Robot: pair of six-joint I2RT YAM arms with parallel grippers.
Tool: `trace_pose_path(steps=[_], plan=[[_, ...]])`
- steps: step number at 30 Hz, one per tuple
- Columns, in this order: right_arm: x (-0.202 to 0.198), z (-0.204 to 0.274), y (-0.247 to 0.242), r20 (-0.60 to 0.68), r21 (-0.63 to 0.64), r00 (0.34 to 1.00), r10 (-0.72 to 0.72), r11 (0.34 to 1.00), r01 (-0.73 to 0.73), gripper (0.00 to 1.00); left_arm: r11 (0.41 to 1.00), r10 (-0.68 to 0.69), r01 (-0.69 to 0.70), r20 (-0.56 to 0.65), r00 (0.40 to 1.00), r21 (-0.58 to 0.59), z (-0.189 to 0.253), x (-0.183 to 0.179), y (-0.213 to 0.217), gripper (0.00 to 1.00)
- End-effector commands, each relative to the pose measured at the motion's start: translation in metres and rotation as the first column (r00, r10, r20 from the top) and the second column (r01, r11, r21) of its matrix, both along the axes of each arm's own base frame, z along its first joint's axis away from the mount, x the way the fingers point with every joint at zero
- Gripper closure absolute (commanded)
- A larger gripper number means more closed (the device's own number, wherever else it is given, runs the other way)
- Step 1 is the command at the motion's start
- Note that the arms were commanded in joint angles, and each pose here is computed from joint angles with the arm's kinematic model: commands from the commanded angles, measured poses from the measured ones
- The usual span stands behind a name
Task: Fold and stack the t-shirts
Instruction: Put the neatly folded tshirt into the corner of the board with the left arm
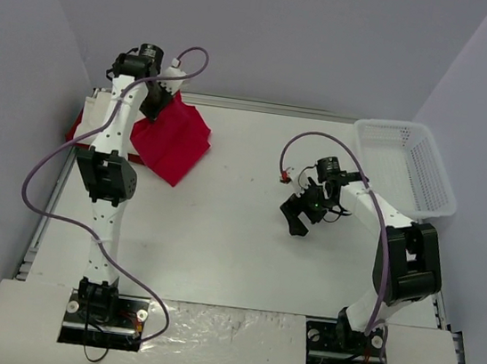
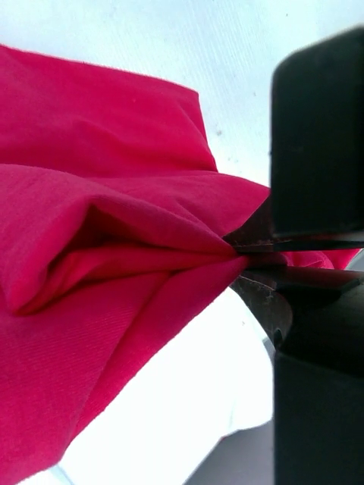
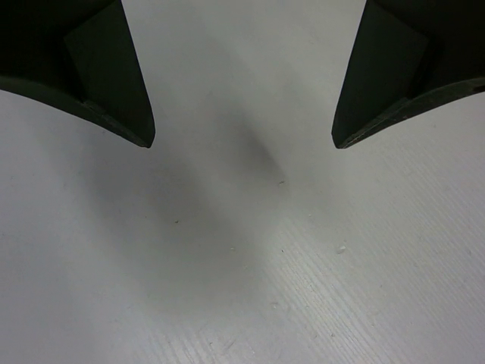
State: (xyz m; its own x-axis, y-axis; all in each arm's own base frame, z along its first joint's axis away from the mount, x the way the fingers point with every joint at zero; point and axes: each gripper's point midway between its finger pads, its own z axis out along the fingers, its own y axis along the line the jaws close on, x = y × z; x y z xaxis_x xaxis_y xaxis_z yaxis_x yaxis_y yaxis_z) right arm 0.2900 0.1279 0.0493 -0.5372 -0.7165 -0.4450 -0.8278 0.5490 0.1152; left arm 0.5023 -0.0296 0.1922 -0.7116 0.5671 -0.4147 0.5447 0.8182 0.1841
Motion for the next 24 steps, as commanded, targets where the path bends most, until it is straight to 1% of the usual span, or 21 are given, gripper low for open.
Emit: trace_pose_path(steps=[1, 4, 8, 14, 20, 24], plan=[[-0.008, -0.007, 0.0, -0.045, 0.004, 0.999, 0.0, 1.0, 0.0, 0.0, 0.999, 0.023, -0.025, 0.101, 0.995, 0.024, 0.072, -0.033, 0.017, 0.98], [-0.01, -0.012, 0.0, -0.059, -0.008, 0.998, 0.002, 1.0, -0.003, 0.0, 0.998, 0.023, -0.029, 0.111, 0.994, 0.048, 0.078, -0.034, 0.022, 0.98], [-0.012, -0.018, -0.003, -0.07, -0.029, 0.998, 0.004, 1.0, -0.006, 0.0, 0.999, 0.025, -0.032, 0.168, 0.985, 0.042, 0.096, -0.035, 0.022, 0.98], [-0.015, -0.026, -0.003, -0.092, -0.054, 0.996, 0.009, 0.998, -0.014, 0.0, 0.999, 0.03, -0.02, 0.245, 0.969, -0.043, 0.121, -0.035, 0.01, 0.98], [-0.017, -0.03, -0.005, -0.103, -0.062, 0.995, 0.008, 0.998, -0.014, 0.0, 0.999, 0.032, -0.02, 0.262, 0.965, -0.047, 0.125, -0.033, 0.013, 0.98], [-0.018, -0.032, -0.006, -0.109, -0.067, 0.994, 0.006, 0.998, -0.014, 0.0, 0.999, 0.05, -0.046, 0.266, 0.963, -0.022, 0.124, -0.031, 0.03, 0.98]])
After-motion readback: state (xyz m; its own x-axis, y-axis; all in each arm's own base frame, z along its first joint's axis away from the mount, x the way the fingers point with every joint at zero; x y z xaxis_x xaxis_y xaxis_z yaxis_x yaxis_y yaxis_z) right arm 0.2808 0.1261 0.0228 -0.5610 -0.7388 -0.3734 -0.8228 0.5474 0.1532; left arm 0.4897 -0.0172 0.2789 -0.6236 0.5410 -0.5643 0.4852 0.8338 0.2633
